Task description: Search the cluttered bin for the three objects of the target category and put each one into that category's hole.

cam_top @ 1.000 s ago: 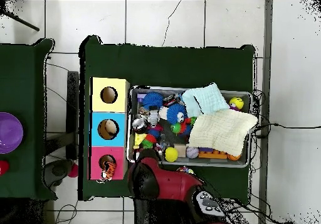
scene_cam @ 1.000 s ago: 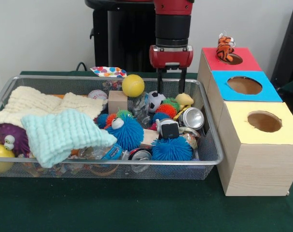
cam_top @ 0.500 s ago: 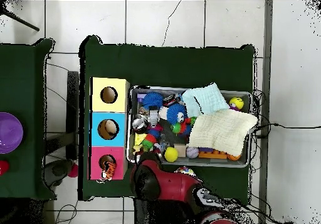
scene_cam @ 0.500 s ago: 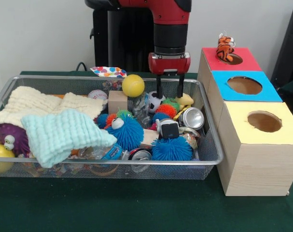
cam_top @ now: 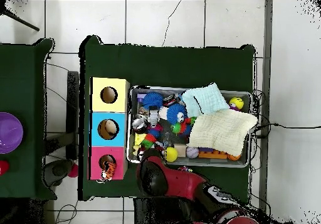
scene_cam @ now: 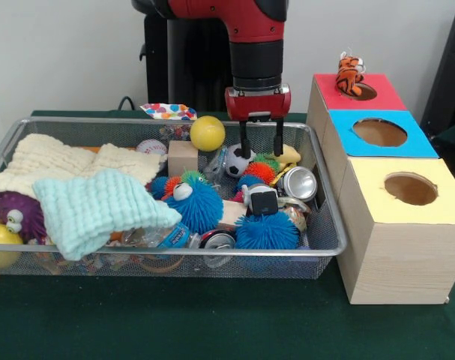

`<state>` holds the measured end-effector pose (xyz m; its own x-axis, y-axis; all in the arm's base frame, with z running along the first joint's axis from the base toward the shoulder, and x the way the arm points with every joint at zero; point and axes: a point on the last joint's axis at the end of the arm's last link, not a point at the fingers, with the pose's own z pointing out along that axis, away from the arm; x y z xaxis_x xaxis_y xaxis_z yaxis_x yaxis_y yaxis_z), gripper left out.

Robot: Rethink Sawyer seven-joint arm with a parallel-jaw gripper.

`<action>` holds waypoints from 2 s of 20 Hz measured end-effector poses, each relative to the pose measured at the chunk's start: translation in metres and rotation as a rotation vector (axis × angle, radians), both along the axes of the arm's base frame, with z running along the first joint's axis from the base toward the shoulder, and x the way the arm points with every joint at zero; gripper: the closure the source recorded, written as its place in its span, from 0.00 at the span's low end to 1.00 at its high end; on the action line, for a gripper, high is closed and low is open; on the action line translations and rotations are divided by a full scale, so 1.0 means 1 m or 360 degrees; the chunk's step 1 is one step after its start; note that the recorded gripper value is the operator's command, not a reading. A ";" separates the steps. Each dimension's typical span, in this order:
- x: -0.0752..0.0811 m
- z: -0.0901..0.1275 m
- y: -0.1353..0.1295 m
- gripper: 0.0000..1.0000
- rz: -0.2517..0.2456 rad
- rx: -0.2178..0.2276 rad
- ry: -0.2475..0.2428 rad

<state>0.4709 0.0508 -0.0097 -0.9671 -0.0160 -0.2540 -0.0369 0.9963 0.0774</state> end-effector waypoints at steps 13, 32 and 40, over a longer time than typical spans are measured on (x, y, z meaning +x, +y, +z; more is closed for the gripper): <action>-0.015 0.010 0.022 0.00 -0.0303 0.0323 0.0203; -0.030 0.017 0.046 0.00 -0.0197 0.0178 0.0154; -0.033 0.015 0.044 0.00 -0.0138 0.0097 0.0111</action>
